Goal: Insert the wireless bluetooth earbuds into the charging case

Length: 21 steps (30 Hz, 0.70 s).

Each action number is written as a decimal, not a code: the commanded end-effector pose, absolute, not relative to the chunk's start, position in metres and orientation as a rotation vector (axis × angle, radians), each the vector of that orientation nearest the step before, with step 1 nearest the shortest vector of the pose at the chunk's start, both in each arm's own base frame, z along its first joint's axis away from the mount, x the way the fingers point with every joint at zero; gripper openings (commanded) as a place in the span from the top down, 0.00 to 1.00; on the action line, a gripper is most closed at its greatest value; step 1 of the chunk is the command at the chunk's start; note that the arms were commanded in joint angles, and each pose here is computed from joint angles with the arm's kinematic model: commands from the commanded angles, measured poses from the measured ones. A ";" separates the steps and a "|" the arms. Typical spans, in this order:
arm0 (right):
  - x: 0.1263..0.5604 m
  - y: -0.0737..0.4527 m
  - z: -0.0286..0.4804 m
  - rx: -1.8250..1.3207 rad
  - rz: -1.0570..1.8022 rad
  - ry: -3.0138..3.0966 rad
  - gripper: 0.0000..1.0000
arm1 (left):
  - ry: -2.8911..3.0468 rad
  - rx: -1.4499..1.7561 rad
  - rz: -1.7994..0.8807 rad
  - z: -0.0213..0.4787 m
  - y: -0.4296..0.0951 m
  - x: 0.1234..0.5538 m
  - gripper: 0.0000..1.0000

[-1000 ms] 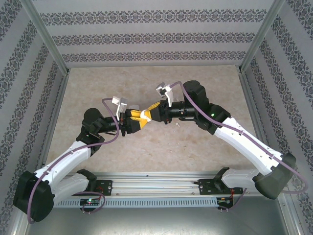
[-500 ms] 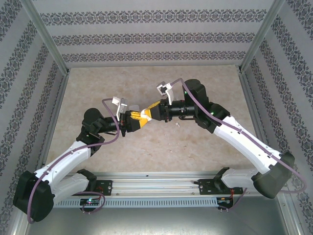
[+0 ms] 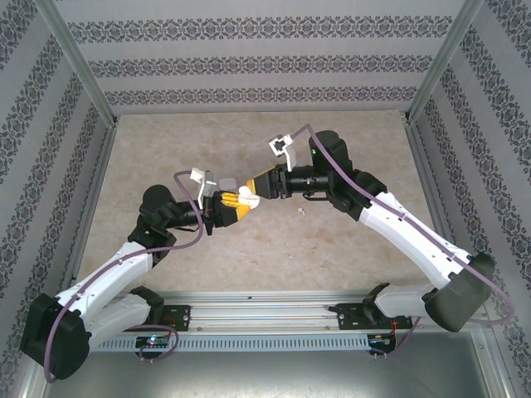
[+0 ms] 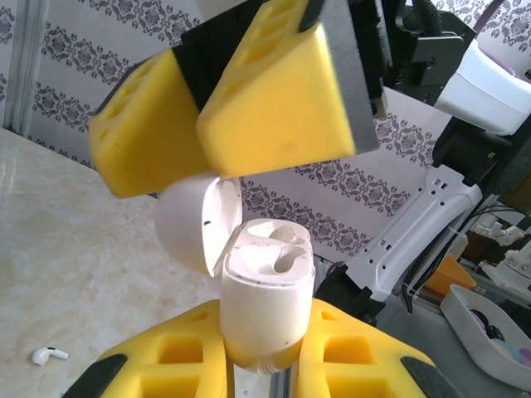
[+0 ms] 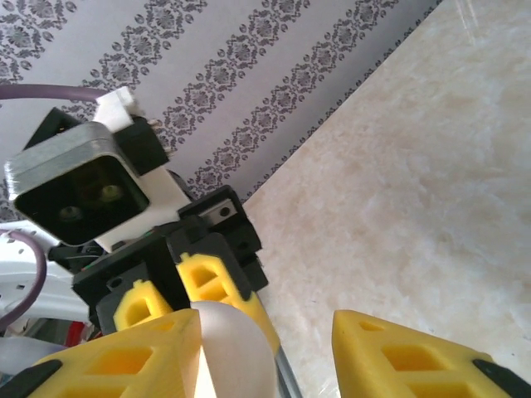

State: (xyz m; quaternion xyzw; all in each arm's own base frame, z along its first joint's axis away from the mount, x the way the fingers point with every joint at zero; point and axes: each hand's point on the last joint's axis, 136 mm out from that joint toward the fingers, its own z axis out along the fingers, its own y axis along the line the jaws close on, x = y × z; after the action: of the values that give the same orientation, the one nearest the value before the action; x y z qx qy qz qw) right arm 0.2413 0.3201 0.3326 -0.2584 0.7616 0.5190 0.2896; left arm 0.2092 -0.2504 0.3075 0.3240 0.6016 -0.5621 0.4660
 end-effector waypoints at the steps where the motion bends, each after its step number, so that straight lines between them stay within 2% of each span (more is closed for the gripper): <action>1: 0.248 0.316 0.321 -0.638 1.366 2.091 0.53 | 1.393 0.841 -1.338 0.318 -0.249 0.201 1.00; 14: 0.261 0.290 0.329 -0.482 1.293 2.150 0.44 | 1.484 0.771 -1.235 0.294 -0.242 0.213 1.00; 21: 0.286 0.253 0.283 -0.311 1.064 2.342 0.44 | 1.514 0.750 -1.206 0.283 -0.239 0.216 1.00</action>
State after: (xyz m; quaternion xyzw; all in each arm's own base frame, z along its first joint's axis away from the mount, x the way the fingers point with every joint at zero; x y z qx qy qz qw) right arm 0.2773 0.2727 0.2946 -0.1418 0.8425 0.4430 0.2716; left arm 0.2180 -0.2398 0.2850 0.3047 0.6305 -0.5117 0.4978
